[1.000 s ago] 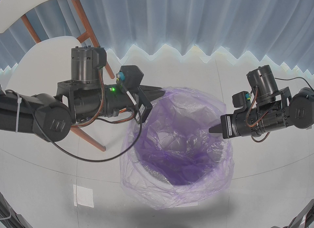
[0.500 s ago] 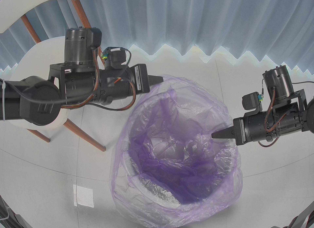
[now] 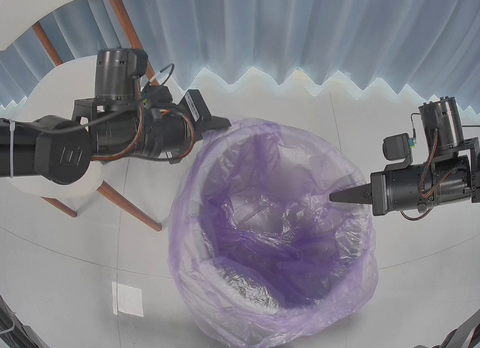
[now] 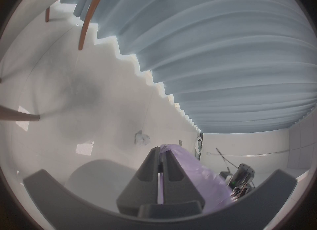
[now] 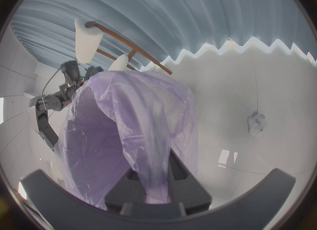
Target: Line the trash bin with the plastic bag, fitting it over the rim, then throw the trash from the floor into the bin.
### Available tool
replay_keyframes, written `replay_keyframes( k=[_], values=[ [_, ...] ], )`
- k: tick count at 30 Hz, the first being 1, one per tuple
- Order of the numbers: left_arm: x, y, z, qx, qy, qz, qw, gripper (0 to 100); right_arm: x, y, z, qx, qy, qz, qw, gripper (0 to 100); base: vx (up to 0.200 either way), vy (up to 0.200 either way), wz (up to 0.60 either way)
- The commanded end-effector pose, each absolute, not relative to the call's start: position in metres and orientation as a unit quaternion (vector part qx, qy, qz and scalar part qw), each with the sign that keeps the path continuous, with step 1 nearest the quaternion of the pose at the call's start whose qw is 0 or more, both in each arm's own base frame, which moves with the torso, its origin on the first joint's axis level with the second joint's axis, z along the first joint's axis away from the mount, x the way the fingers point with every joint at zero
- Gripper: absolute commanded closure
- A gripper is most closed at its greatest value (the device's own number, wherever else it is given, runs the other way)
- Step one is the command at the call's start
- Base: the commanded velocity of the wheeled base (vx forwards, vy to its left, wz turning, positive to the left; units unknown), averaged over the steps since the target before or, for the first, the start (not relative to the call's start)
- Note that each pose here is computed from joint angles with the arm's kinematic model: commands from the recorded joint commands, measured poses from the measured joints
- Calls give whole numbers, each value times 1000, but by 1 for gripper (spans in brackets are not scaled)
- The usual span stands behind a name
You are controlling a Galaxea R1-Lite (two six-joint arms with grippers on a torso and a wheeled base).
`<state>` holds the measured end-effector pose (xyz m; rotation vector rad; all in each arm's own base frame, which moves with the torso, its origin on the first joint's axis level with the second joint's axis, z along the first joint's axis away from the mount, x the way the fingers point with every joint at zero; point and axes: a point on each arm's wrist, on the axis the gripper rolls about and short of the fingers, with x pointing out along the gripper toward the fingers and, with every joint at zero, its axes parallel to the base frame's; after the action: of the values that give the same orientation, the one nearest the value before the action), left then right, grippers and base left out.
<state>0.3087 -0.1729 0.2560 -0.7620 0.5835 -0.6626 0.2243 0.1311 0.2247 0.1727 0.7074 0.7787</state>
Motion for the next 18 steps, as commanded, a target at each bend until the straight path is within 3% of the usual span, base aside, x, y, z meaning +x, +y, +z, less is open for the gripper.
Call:
replay_keyframes(
  k=[1, 7, 14, 15, 18],
  values=[
    [298, -171, 234, -354, 313, -299, 829, 100, 231, 123, 230, 94, 323, 357, 872, 100, 0, 0, 0],
    [295, -171, 229, -352, 312, -296, 831, 100, 238, 115, 234, 110, 318, 337, 879, 100, 0, 0, 0],
    [304, -163, 231, -363, 260, -258, 857, 100, 246, 109, 239, 117, 309, 325, 886, 100, 0, 0, 0],
    [304, -163, 231, -363, 259, -257, 857, 0, 246, 109, 239, 118, 309, 325, 886, 100, 0, 0, 0],
    [310, -156, 231, -364, 248, -235, 866, 0, 247, 109, 240, 125, 310, 322, 886, 100, 0, 0, 0]
  ],
)
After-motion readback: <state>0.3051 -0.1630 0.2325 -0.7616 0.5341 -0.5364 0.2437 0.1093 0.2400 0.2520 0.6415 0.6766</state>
